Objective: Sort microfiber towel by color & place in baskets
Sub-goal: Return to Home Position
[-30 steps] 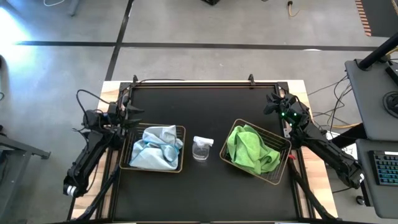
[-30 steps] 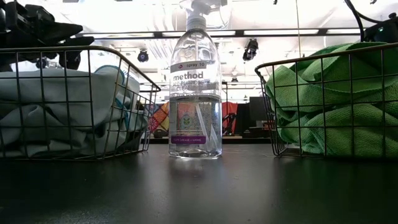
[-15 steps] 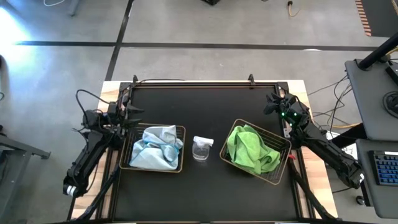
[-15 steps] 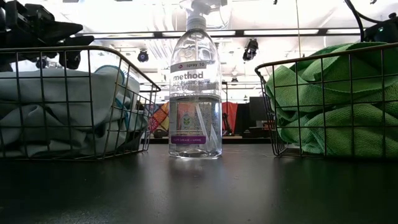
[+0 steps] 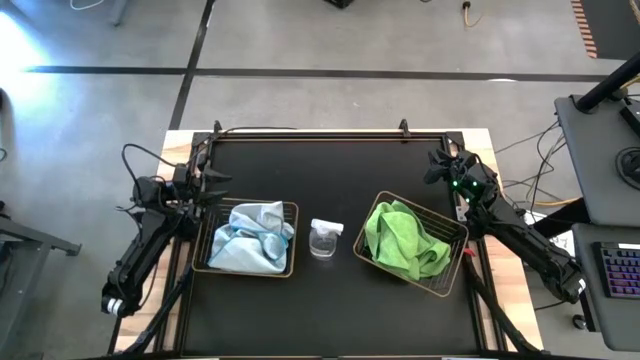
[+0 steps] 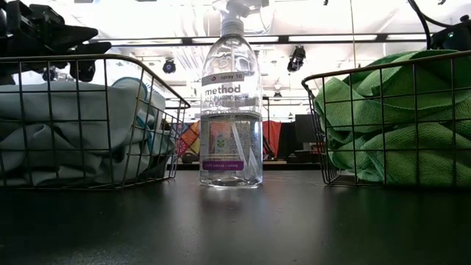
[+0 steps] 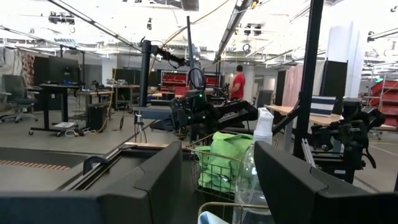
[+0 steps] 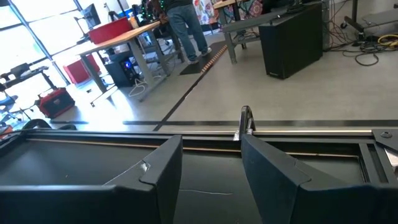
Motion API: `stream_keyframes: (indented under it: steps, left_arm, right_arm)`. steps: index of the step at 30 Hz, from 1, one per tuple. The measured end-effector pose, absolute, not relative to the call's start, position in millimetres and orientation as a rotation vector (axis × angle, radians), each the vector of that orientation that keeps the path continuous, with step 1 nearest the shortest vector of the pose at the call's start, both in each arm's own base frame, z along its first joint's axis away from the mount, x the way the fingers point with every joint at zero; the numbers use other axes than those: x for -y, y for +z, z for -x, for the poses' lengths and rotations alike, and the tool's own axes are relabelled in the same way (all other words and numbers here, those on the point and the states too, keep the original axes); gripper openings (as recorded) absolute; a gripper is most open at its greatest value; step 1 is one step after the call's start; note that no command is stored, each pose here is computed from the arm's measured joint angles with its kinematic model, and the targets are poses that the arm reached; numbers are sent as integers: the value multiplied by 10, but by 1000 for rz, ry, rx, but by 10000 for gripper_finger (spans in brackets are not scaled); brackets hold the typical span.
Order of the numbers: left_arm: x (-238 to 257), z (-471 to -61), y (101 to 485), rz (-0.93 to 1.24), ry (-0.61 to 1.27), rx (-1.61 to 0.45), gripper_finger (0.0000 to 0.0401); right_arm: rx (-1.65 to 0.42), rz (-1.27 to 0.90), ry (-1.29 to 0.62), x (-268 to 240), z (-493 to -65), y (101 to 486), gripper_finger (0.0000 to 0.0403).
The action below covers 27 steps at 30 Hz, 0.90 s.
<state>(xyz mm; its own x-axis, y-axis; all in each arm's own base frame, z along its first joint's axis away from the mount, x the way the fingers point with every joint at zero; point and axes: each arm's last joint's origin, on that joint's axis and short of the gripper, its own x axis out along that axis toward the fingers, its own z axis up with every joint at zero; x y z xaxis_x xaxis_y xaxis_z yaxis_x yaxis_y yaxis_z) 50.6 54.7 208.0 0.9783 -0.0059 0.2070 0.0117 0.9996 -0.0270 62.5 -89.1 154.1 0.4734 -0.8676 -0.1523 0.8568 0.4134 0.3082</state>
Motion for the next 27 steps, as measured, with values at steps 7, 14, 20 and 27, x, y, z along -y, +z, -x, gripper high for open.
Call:
stream_keyframes:
  steps: [7,14,20,27]
  left_arm:
    - [-547,-506,2080,29,-9,208,185]
    - [-546,-506,2082,28,-9,209,185]
    - [-546,-506,2082,28,-9,209,185]
    - [-534,-507,2086,21,-19,212,185]
  right_arm:
    - [33,-367,-1084,891,-625,1541,160]
    - [33,-367,-1084,891,-625,1541,160]
    - [33,-367,-1084,891,-625,1541,160]
    - [33,-367,-1084,891,-625,1542,160]
